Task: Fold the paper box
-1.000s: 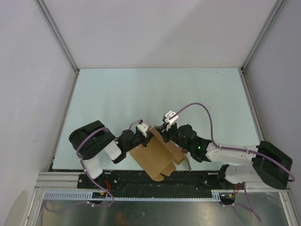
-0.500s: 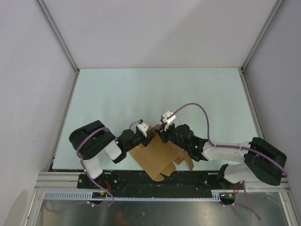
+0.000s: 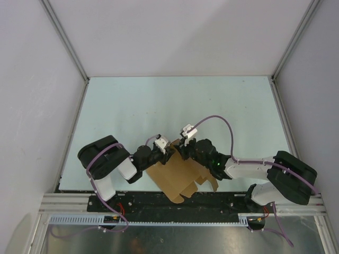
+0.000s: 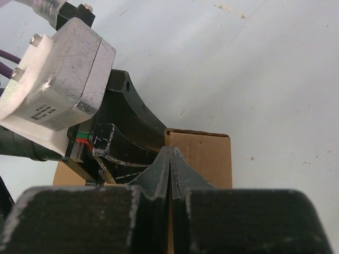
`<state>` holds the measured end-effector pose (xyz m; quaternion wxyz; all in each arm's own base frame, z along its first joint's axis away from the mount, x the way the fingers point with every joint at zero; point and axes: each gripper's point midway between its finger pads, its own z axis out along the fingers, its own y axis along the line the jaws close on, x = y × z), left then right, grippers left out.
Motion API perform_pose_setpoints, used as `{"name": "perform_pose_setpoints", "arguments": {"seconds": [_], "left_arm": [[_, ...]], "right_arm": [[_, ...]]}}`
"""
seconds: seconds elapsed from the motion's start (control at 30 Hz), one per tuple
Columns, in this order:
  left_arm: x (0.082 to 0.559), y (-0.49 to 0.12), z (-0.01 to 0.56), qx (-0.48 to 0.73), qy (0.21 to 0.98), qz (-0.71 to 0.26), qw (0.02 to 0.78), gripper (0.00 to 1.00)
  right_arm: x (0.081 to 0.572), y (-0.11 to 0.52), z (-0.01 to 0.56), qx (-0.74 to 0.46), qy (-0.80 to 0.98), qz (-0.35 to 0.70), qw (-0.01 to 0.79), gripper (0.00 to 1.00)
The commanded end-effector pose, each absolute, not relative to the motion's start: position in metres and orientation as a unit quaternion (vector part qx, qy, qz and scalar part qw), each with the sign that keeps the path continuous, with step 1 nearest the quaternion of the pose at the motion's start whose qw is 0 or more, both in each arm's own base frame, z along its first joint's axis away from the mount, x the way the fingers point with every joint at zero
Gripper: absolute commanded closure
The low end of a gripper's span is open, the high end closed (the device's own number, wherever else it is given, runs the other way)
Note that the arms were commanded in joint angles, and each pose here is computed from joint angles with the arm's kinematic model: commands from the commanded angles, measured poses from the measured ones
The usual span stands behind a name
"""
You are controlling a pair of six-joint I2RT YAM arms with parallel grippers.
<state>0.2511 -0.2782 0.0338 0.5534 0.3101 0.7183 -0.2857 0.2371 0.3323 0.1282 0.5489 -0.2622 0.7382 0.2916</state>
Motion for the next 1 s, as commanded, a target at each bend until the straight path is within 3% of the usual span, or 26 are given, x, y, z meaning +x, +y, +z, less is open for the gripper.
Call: {"name": "perform_pose_setpoints", "arguments": {"seconds": [0.0,0.8,0.97], "left_arm": [[0.263,-0.299,0.129,0.278,0.586,-0.345,0.678,0.70],[0.281,-0.293,0.142,0.223,0.594,-0.331,0.698,0.62],[0.287,-0.296,0.142,0.212,0.597,-0.324,0.703,0.68]], "right_arm": [[0.242,0.340,0.140,-0.248,0.731,0.306,0.557,1.00],[0.241,0.336,0.115,-0.259,0.753,0.285,0.534,1.00],[0.241,0.337,0.116,-0.259,0.752,0.287,0.534,1.00]]}}
